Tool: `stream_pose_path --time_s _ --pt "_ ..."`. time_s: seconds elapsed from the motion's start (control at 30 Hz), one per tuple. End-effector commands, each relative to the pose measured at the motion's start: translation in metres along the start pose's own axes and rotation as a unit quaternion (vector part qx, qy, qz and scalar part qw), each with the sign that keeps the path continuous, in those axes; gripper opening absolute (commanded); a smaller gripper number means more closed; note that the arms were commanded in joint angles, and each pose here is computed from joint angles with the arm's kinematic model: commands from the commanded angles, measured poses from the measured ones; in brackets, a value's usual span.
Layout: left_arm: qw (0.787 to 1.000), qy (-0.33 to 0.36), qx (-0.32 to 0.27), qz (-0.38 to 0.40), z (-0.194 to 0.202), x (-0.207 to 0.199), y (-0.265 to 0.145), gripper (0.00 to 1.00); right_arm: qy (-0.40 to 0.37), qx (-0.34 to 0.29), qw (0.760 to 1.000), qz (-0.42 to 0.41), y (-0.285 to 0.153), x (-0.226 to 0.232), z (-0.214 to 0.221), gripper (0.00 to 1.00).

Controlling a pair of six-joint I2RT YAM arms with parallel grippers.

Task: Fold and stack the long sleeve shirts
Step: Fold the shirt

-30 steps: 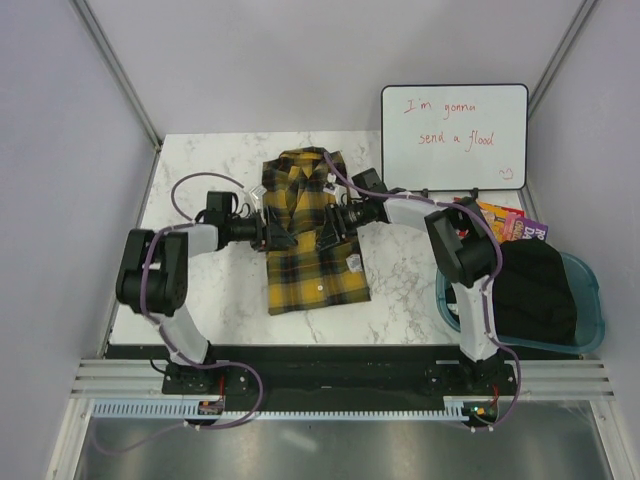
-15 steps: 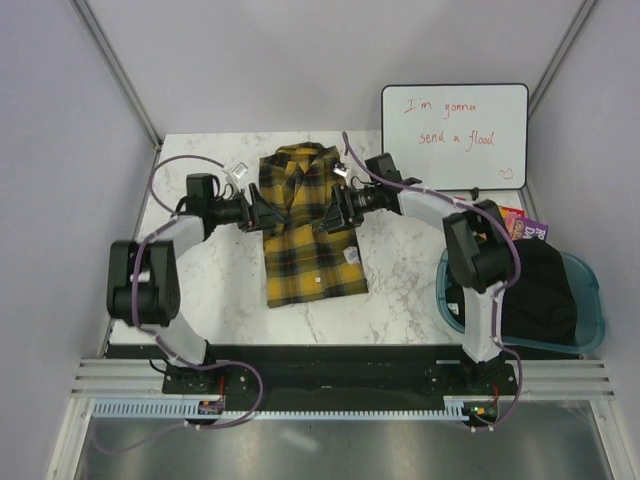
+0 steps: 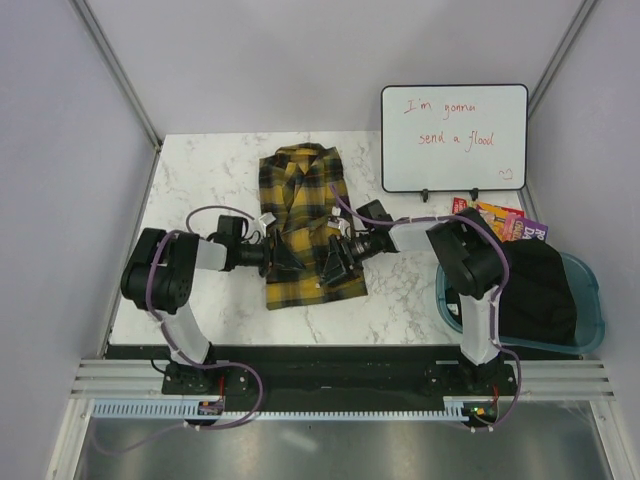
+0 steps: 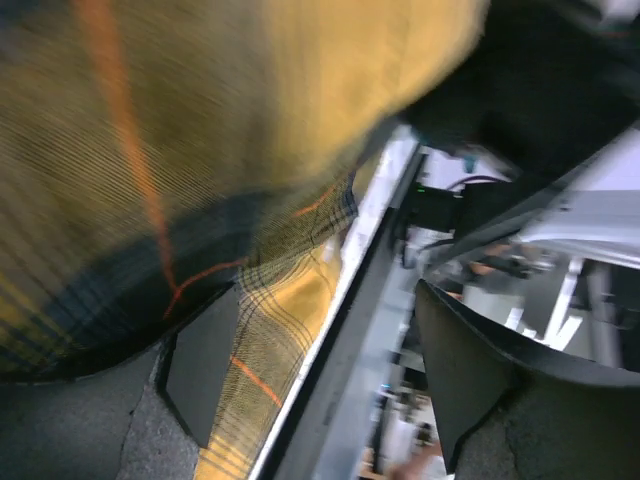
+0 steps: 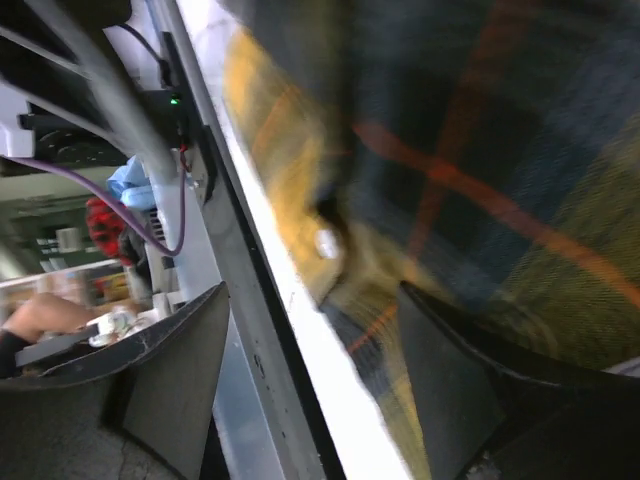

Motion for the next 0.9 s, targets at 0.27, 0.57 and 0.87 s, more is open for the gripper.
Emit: stream_pose_path --time_s 0.27,0.57,0.87 --pt "0.995 0.088 -0.04 0.039 -0.043 -0.02 -0.025 0.73 -0.022 -0.036 0.999 -0.013 -0.012 -0.004 -0.021 0.69" --pt "0.987 0.145 -0.073 0.003 0.009 -0.06 -0.055 0.68 -0.14 -0.086 0.984 0.067 -0.041 0.046 -0.043 0.65" --pt "0.951 0.189 -0.11 -0.218 -0.051 -0.037 -0.072 0.6 -0.229 -0.077 0.94 0.243 -0.042 0.017 -0.12 0.65"
Point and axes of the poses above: each gripper's point midway between its finger pads, its own y axis out along the fingers, its own x axis along the line the jaws close on, z = x × y, the point moved 9 cm from there along -y, back along the fingers, and after that the axes turned 4 degrees about -y, right-handed, at the moved point
